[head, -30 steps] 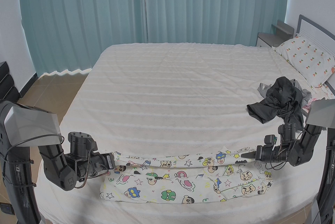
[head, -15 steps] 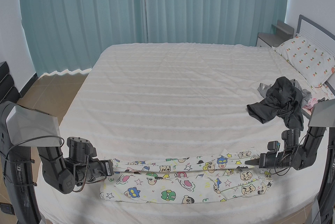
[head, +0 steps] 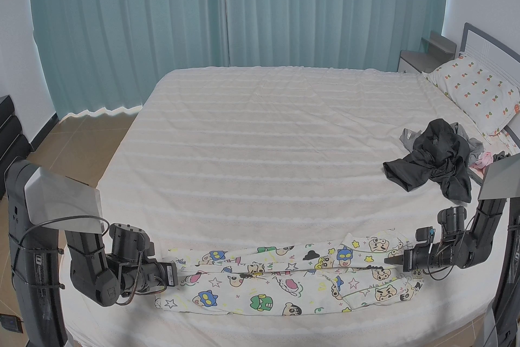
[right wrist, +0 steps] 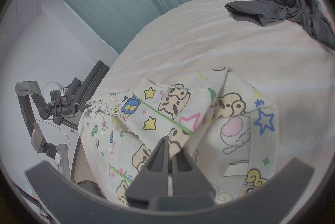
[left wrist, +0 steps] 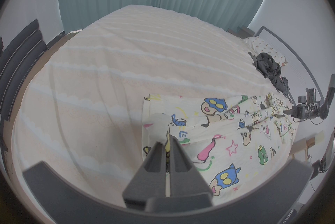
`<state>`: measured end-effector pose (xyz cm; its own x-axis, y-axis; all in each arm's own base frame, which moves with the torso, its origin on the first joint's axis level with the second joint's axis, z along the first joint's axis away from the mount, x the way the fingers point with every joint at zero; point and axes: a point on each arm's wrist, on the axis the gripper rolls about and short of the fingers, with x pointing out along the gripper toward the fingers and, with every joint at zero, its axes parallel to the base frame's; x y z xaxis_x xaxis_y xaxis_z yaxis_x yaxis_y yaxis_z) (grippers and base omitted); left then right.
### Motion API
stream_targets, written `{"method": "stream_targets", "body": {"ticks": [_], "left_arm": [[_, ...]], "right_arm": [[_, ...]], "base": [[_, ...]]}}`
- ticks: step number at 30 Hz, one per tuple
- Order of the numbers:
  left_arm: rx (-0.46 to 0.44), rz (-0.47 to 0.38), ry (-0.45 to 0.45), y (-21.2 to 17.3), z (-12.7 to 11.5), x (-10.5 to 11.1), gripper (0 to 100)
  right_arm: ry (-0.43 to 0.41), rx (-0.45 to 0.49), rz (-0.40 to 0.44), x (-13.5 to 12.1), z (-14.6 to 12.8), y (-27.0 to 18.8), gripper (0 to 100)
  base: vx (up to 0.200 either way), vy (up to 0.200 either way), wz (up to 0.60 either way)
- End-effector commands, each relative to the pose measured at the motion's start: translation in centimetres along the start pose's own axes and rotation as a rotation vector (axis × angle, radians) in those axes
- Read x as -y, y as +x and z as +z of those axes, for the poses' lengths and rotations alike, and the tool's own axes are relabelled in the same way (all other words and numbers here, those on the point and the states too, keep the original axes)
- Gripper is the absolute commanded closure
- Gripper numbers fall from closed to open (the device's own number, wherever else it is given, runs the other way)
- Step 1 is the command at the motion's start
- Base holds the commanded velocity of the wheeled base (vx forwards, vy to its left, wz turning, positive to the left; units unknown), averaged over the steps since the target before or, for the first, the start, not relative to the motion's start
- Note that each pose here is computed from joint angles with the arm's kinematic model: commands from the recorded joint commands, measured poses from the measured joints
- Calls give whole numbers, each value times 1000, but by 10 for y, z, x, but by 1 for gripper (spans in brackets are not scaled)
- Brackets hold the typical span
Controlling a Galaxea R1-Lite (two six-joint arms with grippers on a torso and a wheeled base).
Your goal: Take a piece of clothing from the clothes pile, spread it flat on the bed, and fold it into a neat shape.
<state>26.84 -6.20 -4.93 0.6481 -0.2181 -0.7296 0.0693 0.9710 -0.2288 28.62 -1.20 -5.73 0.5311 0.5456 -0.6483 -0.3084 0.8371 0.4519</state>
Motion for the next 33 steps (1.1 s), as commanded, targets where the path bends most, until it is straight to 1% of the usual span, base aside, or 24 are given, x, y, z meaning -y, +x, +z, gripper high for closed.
{"method": "stream_targets", "body": {"ticks": [1, 4, 5, 6, 9, 15, 20, 21, 23, 24, 25, 26, 27, 28, 29, 32, 33], "left_arm": [[-20, 5, 0, 2, -4, -1, 100], [-18, 4, 1, 2, -4, -1, 100], [-19, 6, 4, 3, -4, -1, 100], [-21, 5, 4, 3, -5, -1, 0], [-24, 5, 2, 4, -6, -1, 0], [-33, 17, -21, 0, -7, -6, 0], [10, 35, -140, -10, 1, -20, 0], [22, 17, -198, -15, 4, -26, 0], [48, -27, -270, -24, 12, -35, 0], [53, -33, -284, -25, 14, -37, 0], [69, -77, -360, -32, 19, -41, 0], [79, -102, -411, -36, 23, -41, 0], [92, -135, -489, -41, 28, -41, 0], [97, -156, -542, -44, 30, -40, 0], [100, -194, -616, -48, 34, -39, 0], [78, -288, -756, -56, 37, -36, 0], [85, -307, -768, -57, 38, -35, 0]], "right_arm": [[9, -11, -1, 1, -3, 2, 100], [6, -11, -1, 1, -3, 2, 100], [1, -11, -1, 1, -3, 2, 0], [1, -11, -1, 1, -3, 2, 0], [-1, -2, -6, 2, -2, 0, 0], [-2, 46, -28, -1, 6, -21, 0], [5, 96, -54, -5, 9, -44, 0], [1, 120, -58, -7, 13, -51, 0], [11, 144, -56, -12, 18, -56, 0], [13, 149, -54, -13, 19, -57, 0], [34, 164, -37, -21, 24, -58, 0], [41, 174, -23, -27, 29, -58, 0], [59, 181, 2, -36, 33, -56, 0], [73, 183, 17, -41, 36, -54, 0], [99, 175, 39, -49, 38, -49, 0], [158, 159, 55, -64, 47, -27, 0], [178, 151, 52, -65, 48, -19, 0]], "base": [[0, 0, 0], [0, 0, 0], [0, 0, 0], [0, 0, 0], [0, 0, 0], [0, 0, 0], [0, 0, 0], [0, 0, 0], [0, 0, 0], [0, 0, 0], [0, 0, 0], [0, 0, 0], [0, 0, 0], [0, 0, 0], [0, 0, 0], [0, 0, 0], [0, 0, 0]]}}
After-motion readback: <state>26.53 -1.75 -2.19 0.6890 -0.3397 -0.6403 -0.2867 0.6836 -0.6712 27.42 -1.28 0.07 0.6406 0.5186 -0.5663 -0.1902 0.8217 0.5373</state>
